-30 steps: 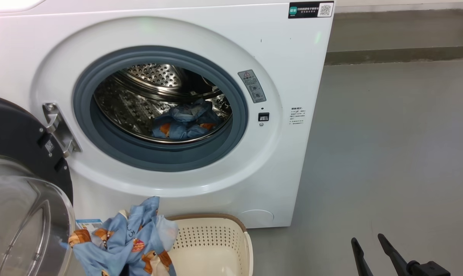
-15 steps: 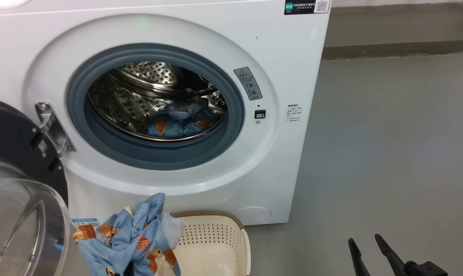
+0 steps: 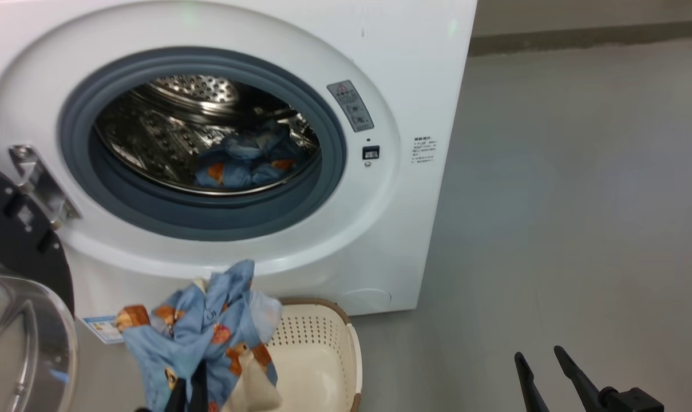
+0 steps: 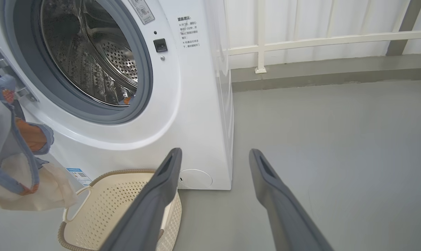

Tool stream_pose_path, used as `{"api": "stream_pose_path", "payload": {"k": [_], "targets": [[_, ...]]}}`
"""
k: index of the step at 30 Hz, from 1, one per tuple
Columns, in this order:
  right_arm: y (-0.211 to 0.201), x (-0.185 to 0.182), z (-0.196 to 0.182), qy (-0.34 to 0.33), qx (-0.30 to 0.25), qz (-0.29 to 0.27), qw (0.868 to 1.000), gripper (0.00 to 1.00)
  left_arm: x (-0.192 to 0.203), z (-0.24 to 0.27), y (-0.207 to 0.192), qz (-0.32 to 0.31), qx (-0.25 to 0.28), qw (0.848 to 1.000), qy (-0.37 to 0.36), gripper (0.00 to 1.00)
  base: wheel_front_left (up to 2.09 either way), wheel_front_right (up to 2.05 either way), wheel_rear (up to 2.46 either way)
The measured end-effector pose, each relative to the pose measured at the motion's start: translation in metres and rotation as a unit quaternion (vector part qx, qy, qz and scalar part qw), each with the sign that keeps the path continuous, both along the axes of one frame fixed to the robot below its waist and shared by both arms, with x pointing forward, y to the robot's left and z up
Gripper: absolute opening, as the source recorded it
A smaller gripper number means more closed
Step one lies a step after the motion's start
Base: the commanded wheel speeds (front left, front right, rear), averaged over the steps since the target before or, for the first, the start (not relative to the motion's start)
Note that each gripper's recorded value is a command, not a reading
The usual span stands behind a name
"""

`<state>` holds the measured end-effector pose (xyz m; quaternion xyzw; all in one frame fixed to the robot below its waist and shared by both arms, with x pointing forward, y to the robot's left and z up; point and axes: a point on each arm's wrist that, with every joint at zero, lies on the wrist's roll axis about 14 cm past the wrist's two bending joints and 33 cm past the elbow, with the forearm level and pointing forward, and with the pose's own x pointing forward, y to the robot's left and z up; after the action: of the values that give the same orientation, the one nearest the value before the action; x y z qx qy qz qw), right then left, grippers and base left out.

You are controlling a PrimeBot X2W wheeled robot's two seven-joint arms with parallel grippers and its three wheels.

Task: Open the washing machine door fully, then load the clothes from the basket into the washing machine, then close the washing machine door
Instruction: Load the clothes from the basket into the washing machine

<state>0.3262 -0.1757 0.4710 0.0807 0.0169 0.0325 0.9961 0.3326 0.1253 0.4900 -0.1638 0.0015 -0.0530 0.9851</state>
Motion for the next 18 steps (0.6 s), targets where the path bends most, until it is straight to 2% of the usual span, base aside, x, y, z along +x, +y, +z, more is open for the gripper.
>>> {"api": "stream_pose_path", "payload": {"k": [5, 18], "targets": [[-0.002, 0.012, -0.004, 0.006, 0.000, -0.004, 1.000, 1.00, 0.031, 0.005, -0.005, -0.008, 0.002, 1.000, -0.011, 0.00, 0.00, 0.00, 0.00], [-0.005, 0.055, -0.018, 0.023, -0.001, -0.009, 1.000, 1.00, 0.143, 0.014, -0.013, -0.027, 0.041, 0.998, -0.047, 0.00, 0.00, 0.00, 0.00]]}}
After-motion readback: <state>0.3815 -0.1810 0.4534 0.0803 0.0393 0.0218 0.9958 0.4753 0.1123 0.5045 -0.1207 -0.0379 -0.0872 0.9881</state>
